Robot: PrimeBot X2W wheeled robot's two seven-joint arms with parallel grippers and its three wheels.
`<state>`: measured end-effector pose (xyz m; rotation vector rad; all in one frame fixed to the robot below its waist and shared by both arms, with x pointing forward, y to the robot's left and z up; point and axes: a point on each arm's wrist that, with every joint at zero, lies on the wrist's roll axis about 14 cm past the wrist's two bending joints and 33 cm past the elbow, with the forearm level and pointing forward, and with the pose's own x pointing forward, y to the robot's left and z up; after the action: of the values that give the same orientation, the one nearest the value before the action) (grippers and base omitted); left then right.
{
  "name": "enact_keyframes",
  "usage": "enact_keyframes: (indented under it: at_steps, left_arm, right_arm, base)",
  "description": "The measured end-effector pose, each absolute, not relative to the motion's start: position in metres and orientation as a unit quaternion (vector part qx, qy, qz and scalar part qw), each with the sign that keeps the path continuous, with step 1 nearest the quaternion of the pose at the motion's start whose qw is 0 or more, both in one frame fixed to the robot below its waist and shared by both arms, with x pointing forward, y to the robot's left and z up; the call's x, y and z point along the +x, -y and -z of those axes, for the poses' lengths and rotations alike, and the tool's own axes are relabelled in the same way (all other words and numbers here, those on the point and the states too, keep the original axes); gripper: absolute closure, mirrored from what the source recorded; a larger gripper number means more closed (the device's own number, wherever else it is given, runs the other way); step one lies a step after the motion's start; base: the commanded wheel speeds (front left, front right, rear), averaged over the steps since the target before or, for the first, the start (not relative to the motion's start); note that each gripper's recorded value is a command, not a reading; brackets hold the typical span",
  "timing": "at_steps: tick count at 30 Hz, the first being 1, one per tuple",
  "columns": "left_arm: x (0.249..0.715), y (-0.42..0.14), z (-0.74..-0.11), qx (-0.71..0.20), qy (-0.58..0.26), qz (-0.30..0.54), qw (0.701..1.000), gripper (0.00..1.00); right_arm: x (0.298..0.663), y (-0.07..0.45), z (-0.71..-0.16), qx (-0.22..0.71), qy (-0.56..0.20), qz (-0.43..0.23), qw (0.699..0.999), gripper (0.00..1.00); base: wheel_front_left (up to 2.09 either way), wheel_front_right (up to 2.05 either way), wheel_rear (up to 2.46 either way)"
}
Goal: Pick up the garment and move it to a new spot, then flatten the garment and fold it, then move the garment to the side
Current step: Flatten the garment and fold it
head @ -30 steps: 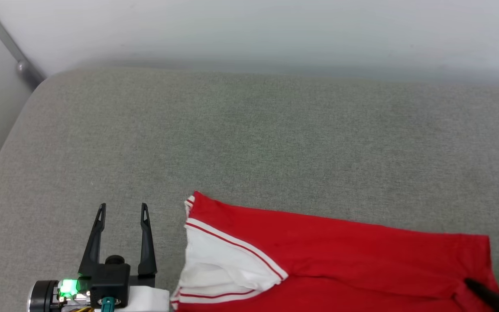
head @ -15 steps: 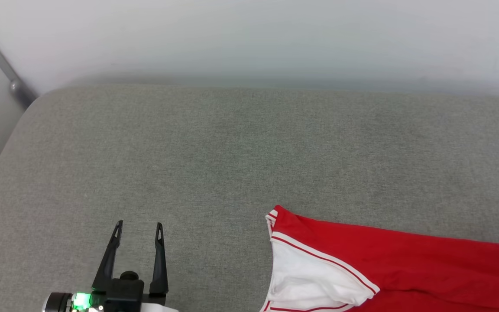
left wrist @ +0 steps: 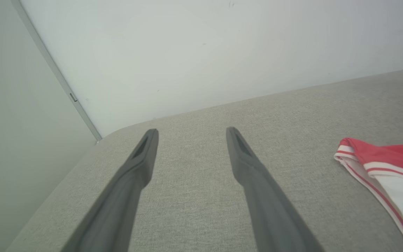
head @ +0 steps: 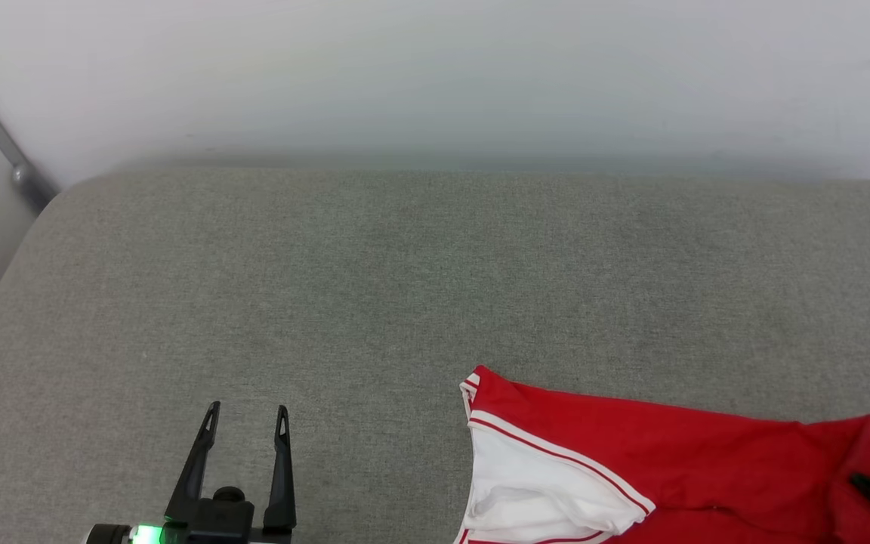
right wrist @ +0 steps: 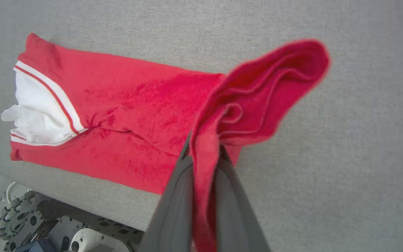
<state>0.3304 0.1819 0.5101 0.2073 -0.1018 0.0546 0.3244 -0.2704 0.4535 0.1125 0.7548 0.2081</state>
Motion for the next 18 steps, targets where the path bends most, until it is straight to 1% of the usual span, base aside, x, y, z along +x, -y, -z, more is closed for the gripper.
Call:
enact_keyframes:
  at_steps: [7, 13, 18]
  left_arm:
    - [0.332, -0.182, -0.508, 0.102, 0.046, -0.026, 0.993, 0.00]
    - [0.336, -0.183, -0.507, 0.100, 0.044, -0.030, 0.994, 0.00]
    - [0.339, -0.185, -0.505, 0.094, 0.040, -0.038, 0.994, 0.00]
  right_arm:
    - [0.330, 0.178, -0.473, 0.023, -0.350, -0.236, 0.906, 1.00]
    - [0.337, 0.104, -0.475, -0.007, -0.349, -0.339, 0.874, 1.00]
    - [0.345, 0.056, -0.467, -0.023, -0.352, -0.396, 0.847, 1.00]
  base:
    - [0.00, 0.00, 0.00]
    - [0.00, 0.00, 0.00]
    - [0.00, 0.00, 0.00]
